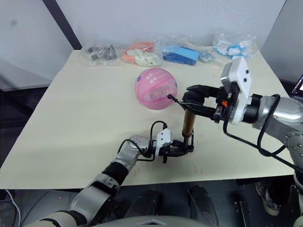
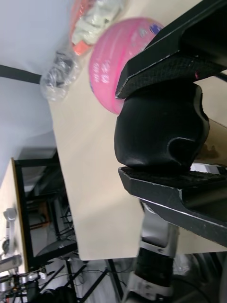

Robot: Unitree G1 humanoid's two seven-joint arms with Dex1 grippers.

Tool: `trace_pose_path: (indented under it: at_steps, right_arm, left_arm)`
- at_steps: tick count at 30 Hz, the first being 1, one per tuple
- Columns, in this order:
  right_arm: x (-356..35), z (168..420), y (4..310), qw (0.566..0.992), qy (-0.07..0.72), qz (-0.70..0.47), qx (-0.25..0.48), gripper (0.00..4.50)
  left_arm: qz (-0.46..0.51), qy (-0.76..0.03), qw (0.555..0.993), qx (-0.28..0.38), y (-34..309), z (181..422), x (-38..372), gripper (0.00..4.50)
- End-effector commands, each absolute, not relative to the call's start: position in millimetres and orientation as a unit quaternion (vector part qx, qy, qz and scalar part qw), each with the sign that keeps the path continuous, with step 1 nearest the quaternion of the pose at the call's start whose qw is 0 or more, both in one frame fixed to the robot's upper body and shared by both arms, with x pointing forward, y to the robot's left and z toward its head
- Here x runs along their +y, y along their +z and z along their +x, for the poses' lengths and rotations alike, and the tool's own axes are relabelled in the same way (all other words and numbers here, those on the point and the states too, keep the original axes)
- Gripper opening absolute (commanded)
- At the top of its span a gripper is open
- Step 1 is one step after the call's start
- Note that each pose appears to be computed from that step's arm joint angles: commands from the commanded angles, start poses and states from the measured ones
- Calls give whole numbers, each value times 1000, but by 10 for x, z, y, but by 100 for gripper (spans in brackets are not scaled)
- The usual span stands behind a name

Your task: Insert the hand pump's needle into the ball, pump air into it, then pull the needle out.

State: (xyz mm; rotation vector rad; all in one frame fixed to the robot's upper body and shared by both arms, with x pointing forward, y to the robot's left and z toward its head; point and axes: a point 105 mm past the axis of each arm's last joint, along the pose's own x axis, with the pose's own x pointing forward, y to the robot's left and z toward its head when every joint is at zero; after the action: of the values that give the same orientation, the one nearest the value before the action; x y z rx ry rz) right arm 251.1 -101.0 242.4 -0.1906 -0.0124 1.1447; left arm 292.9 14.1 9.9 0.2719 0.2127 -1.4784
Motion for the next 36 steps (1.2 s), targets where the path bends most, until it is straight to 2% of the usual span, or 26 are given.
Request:
trace_pose_path:
  at_steps: [1,10,24,30,36]
  right_arm:
    - [-927,2453,2196,825,557,-96,22,181]
    - [-843,2427,1655,822,555,-119,51,181]
    - [-777,2432,1287,829,544,-113,61,181]
    - [-813,2449,1376,831,543,-112,48,181]
    - [-867,2486,1745,829,545,-124,13,181]
  left_arm:
    - [121,-668,723,126,-27,2875,211,112]
    - [121,-671,721,127,-18,2866,201,112]
    - [123,-672,719,128,-40,2845,212,112]
    - [123,-674,718,125,-40,2840,191,112]
    - [123,-675,716,125,-48,2830,191,112]
